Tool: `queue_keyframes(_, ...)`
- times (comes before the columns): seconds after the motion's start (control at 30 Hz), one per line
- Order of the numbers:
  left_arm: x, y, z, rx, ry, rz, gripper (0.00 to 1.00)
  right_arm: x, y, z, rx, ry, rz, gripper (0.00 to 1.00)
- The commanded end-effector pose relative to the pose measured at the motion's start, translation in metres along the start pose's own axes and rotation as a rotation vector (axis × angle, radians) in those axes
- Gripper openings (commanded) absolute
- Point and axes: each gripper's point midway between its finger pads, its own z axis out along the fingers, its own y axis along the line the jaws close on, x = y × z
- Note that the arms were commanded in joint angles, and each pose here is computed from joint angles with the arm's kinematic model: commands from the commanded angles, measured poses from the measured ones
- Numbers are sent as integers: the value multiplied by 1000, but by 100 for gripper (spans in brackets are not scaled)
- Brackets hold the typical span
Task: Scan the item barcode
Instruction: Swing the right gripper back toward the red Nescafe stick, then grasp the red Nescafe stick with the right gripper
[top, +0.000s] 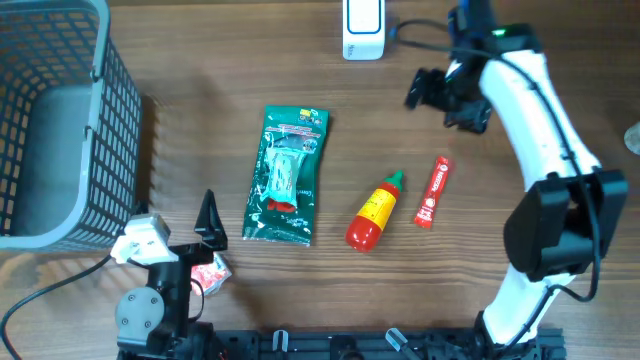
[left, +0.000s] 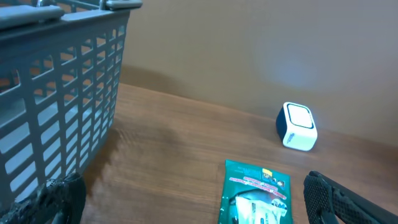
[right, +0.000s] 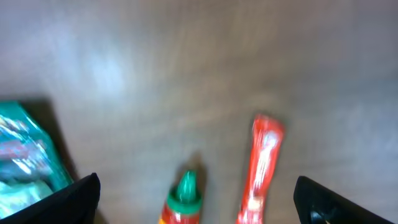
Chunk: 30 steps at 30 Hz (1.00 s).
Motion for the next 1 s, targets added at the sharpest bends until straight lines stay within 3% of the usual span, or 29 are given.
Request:
queue_keyframes(0.0,10,3,0,-8,35,0,100,32,-14,35,137,79,103,100)
queue_keyframes(0.23,57,16,-6,-58,228,35,100,87,-45,93,216,210,208,100)
queue_keyframes(0.5,116,36,-31,-127,492,83,100,110,-57,134,190,219,211,88)
queue_keyframes(0.63,123,38,-35,-137,528,89,100,119,-65,159,169,188,223,67)
queue_keyframes(0.7,123,38,-35,-137,528,89,100,126,-71,166,174,187,252,47)
queue_keyframes(0.77,123,38,-35,-137,528,89,100,127,-72,169,173,178,269,17)
queue_keyframes(0.83,123,38,-35,-137,528,89,100,121,-66,171,142,159,255,4)
queue_keyframes(0.97,123,38,-35,-137,528,89,100,110,-36,167,-6,172,115,4)
